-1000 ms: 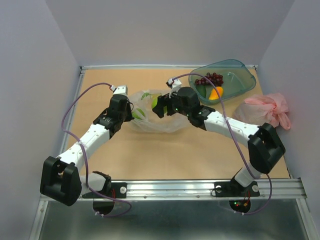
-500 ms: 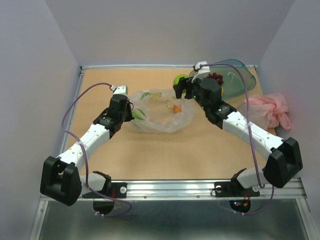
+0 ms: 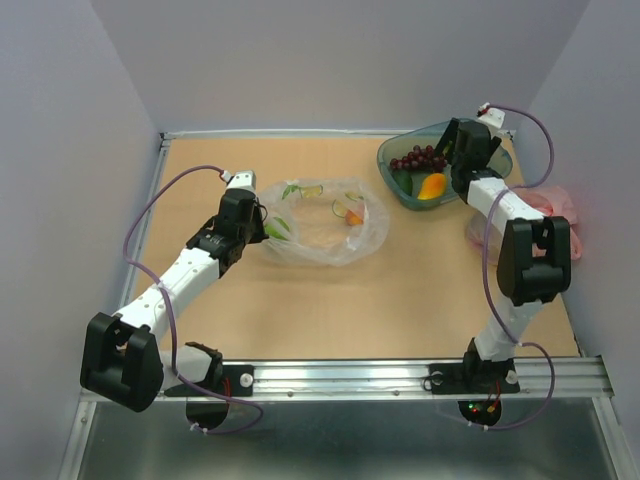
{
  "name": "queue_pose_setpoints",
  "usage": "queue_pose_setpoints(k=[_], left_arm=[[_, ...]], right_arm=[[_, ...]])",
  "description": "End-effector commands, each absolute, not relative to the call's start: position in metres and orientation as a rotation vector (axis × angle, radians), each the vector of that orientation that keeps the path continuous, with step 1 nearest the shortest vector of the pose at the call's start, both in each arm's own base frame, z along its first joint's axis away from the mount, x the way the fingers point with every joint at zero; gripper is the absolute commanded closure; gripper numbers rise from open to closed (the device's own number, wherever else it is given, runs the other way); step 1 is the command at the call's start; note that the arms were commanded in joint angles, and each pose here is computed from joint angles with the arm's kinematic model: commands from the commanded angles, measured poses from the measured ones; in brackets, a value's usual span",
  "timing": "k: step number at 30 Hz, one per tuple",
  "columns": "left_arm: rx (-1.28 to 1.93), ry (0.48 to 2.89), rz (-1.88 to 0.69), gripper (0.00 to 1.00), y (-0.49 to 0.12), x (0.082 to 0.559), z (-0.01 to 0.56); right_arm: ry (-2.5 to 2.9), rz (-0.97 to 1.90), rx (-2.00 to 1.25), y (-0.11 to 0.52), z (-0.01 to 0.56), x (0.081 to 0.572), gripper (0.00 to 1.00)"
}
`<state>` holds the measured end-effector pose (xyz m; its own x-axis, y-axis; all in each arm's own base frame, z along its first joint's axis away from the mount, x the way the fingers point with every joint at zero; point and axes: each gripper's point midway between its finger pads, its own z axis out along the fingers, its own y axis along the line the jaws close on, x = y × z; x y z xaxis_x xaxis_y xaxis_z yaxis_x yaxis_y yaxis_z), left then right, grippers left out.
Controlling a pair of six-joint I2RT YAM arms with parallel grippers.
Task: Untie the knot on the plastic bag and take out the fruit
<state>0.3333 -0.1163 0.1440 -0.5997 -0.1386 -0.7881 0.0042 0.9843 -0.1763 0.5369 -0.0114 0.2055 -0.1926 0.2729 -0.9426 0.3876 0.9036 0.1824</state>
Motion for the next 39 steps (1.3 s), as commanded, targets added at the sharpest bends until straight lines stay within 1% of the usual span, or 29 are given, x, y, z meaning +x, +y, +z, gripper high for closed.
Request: queue_pose_setpoints(k=[1,2,3,4,6,7,8,10,11,13,17,18,19,20,23,24,25,27,29,30,31,32,35,36,39], left_arm=[[-0.090,2.174,-0.211,1.00,-0.117,0.336,0.153],[-0.091,2.176,-0.208,1.00,-0.117,0.336,0.153],[-0.092,2.177,-0.208,1.00,-0.116,0.336,0.152],[-0.091,2.180,-0.206,1.00,-0.117,0.336,0.151],[-0.089,2.183,-0.204,1.00,-0.117,0.337,0.150],[-0.089,2.186,-0.205,1.00,-0.117,0.336,0.149],[-0.088,2.185,-0.205,1.00,-0.117,0.337,0.149],[-0.085,2.191,-0.202,1.00,-0.117,0.337,0.147],[-0.085,2.193,-0.200,1.00,-0.117,0.337,0.147],[-0.087,2.193,-0.201,1.00,-0.117,0.337,0.147],[-0.083,2.193,-0.203,1.00,-0.118,0.337,0.147],[-0.083,2.194,-0.204,1.00,-0.118,0.337,0.147],[-0.085,2.190,-0.208,1.00,-0.118,0.337,0.148],[-0.086,2.190,-0.209,1.00,-0.118,0.337,0.148],[-0.088,2.185,-0.207,1.00,-0.118,0.336,0.150],[-0.089,2.183,-0.207,1.00,-0.117,0.337,0.150],[-0.088,2.180,-0.207,1.00,-0.117,0.337,0.151],[-0.090,2.181,-0.206,1.00,-0.117,0.337,0.151],[-0.090,2.181,-0.206,1.00,-0.117,0.337,0.151],[-0.089,2.183,-0.206,1.00,-0.117,0.336,0.150],[-0.092,2.181,-0.207,1.00,-0.117,0.337,0.151],[-0.091,2.181,-0.204,1.00,-0.117,0.337,0.151],[-0.093,2.177,-0.204,1.00,-0.117,0.336,0.152],[-0.095,2.176,-0.204,1.00,-0.116,0.336,0.152],[-0.097,2.172,-0.202,1.00,-0.115,0.336,0.153]], right_arm=[[1.649,-0.099,0.584,-0.038,0.235,0.577,0.55],[1.646,-0.103,0.592,-0.043,0.233,0.583,0.53],[1.673,-0.125,0.607,-0.052,0.212,0.592,0.51],[1.653,-0.125,0.611,-0.055,0.219,0.600,0.46],[1.676,-0.142,0.616,-0.060,0.199,0.612,0.39],[1.657,-0.141,0.615,-0.060,0.205,0.620,0.29],[1.657,-0.145,0.612,-0.061,0.204,0.624,0.23],[1.661,-0.162,0.607,-0.062,0.198,0.630,0.13],[1.648,-0.163,0.608,-0.063,0.204,0.633,0.06],[1.638,-0.160,0.596,-0.062,0.211,0.634,0.00],[1.618,-0.122,0.566,-0.057,0.234,0.628,0.00],[1.634,-0.117,0.547,-0.054,0.231,0.626,0.00],[1.618,-0.104,0.535,-0.052,0.244,0.622,0.00],[1.635,-0.097,0.524,-0.050,0.238,0.621,0.00],[1.655,-0.012,0.460,-0.034,0.247,0.606,0.01],[1.639,0.040,0.410,-0.022,0.268,0.598,0.02],[1.669,0.060,0.388,-0.013,0.258,0.590,0.03],[1.649,0.131,0.301,0.017,0.284,0.572,0.04],[1.675,0.171,0.236,0.040,0.281,0.554,0.05],[1.686,0.218,0.171,0.067,0.282,0.545,0.05],[1.677,0.247,0.135,0.079,0.291,0.530,0.05],[1.684,0.289,0.079,0.105,0.292,0.519,0.05],[1.682,0.375,-0.031,0.144,0.302,0.484,0.06],[1.687,0.453,-0.111,0.174,0.303,0.468,0.06],[1.668,0.572,-0.229,0.212,0.312,0.433,0.07]])
